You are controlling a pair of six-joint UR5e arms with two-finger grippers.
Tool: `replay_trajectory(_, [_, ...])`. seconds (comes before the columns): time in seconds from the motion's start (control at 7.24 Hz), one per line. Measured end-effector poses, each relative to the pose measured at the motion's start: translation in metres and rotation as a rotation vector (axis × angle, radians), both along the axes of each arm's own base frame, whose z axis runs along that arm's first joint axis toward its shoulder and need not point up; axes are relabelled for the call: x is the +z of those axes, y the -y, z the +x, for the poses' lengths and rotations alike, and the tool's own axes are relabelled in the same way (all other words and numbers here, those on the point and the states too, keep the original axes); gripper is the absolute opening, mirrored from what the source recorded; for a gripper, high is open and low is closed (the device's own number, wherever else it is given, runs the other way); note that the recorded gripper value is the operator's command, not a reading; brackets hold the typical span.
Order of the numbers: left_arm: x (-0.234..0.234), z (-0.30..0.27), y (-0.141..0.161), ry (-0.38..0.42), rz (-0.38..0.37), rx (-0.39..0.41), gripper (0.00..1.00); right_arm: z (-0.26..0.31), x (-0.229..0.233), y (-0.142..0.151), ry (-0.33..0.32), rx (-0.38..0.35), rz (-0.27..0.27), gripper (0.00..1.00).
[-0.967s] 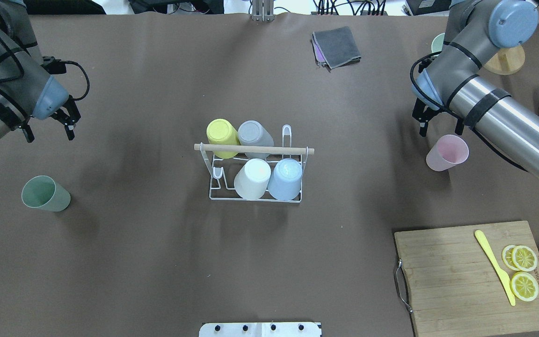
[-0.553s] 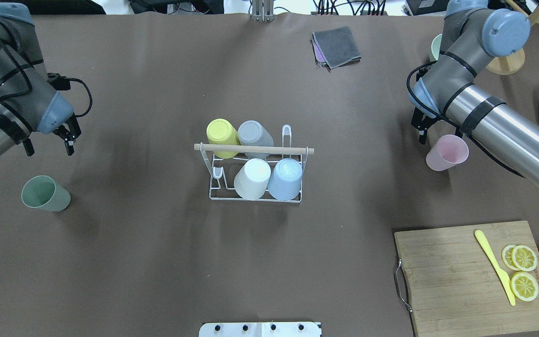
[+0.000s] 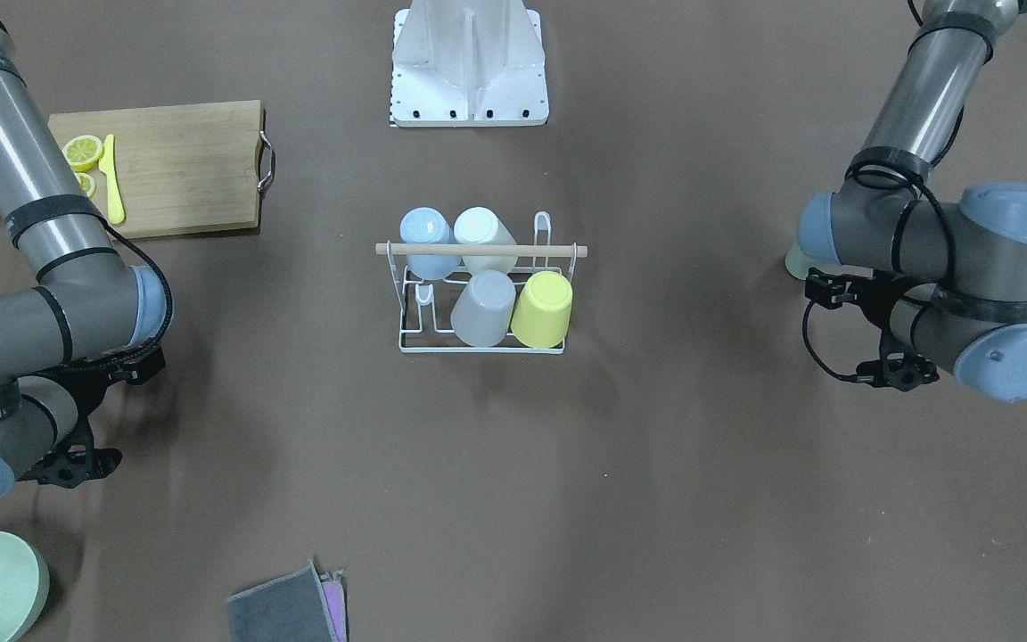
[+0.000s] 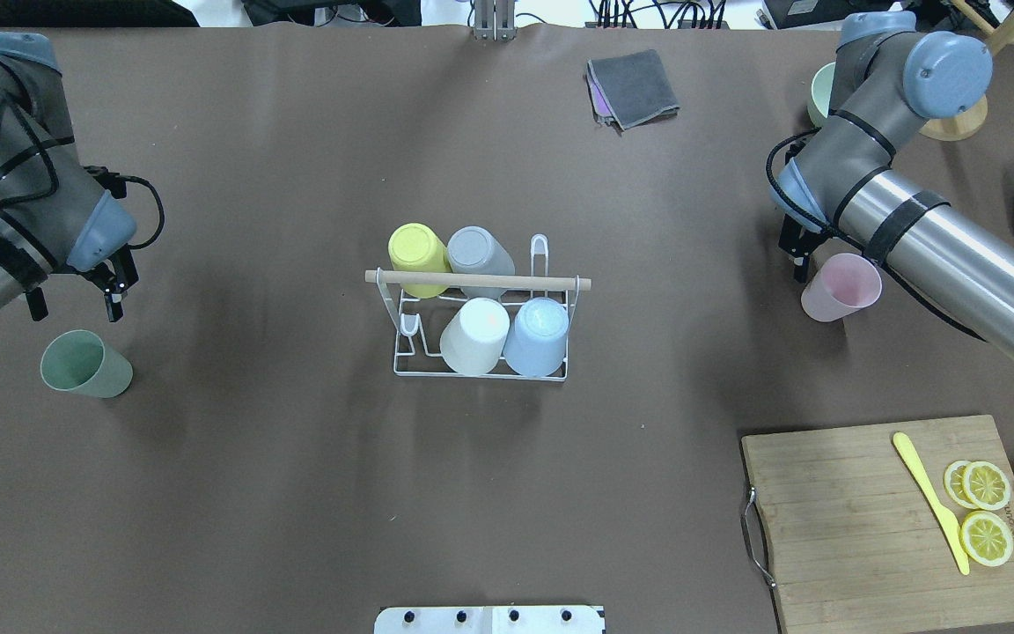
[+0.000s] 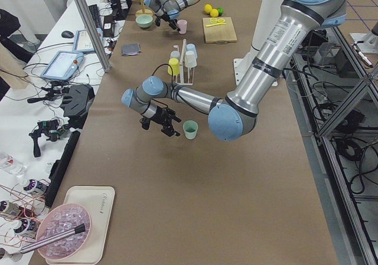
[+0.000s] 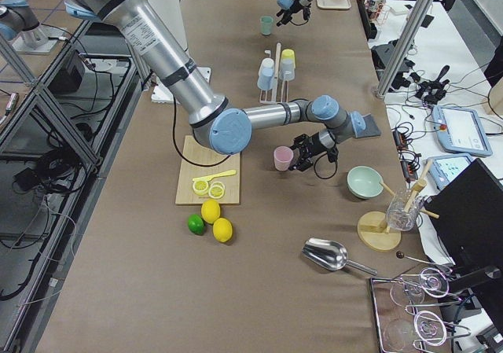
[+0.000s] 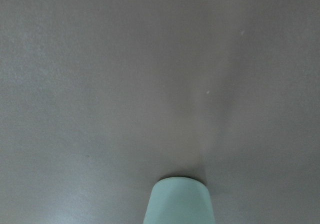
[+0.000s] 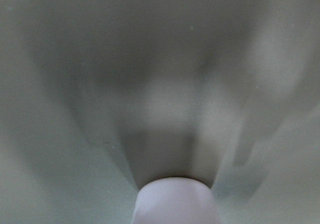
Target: Place cup on cup holder
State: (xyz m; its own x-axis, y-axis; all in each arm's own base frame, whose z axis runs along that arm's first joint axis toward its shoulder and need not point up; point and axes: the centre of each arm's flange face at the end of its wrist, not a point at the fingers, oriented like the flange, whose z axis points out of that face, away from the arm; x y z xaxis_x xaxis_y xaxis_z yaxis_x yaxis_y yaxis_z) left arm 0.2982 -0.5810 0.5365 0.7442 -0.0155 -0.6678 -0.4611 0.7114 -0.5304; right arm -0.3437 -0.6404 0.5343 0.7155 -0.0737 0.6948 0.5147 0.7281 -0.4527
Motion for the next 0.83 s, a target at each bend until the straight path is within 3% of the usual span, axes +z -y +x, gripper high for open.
replay_trajectory(0.28, [0.002, 0.005, -0.005, -0.005, -0.003, 0.018, 0.97, -0.007, 0.005, -0.005, -0.005, -0.014, -0.008, 0.92])
replay_trajectory(0.41, [0.004, 0.009, -0.009, -0.005, -0.005, 0.027, 0.97, -0.010, 0.008, -0.008, -0.009, -0.021, -0.013, 0.85])
replay_trajectory(0.69, [0.009, 0.018, -0.016, -0.004, -0.009, 0.044, 0.97, -0.012, 0.012, -0.010, -0.013, -0.027, -0.022, 0.52])
replay_trajectory(0.83, [0.012, 0.020, -0.019, -0.002, -0.013, 0.049, 0.97, -0.013, 0.011, -0.010, -0.012, -0.027, -0.022, 0.41])
